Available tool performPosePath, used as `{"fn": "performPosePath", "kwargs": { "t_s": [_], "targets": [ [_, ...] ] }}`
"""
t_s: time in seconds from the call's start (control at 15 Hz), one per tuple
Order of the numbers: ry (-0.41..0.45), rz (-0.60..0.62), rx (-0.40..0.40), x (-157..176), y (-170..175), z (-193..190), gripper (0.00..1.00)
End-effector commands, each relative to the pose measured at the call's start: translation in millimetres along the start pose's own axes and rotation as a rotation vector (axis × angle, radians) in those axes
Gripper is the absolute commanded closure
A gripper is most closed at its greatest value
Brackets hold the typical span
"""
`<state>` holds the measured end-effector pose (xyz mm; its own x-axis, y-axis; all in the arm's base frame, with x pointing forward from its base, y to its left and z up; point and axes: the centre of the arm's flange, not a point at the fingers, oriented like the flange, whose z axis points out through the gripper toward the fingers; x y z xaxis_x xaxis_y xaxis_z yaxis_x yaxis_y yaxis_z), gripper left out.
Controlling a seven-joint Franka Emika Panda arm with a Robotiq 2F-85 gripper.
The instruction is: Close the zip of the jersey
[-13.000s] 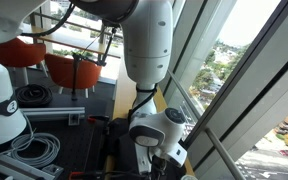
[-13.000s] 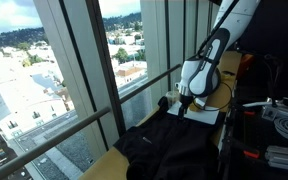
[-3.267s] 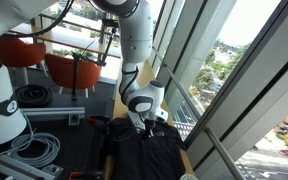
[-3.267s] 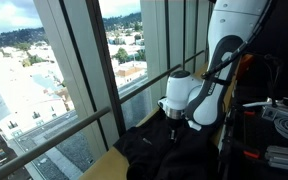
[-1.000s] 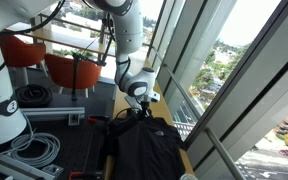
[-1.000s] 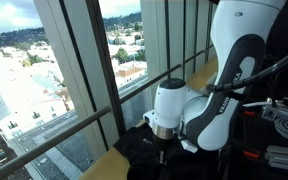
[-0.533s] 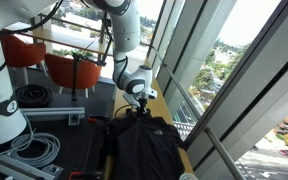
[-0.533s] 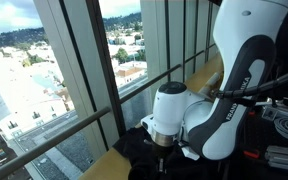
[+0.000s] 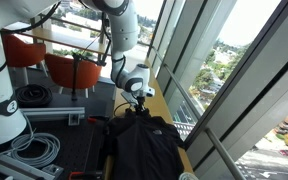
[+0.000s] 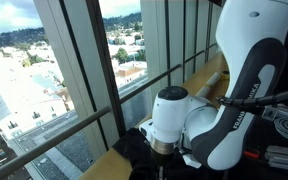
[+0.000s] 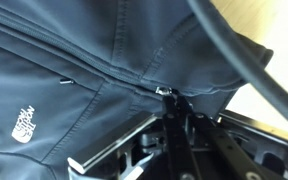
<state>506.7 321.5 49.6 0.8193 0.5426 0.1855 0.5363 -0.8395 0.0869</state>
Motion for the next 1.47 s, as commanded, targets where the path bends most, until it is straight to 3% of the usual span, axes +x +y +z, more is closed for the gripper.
{"fn": "performPosePath", "kwargs": {
  "t_s": [0.0, 1.4],
  "targets": [
    [-0.003, 0.0, -0.007, 10, -20, -3, 0.98],
    [-0.025, -0.016, -0.013, 41, -39, -2, 0.98]
  ]
}}
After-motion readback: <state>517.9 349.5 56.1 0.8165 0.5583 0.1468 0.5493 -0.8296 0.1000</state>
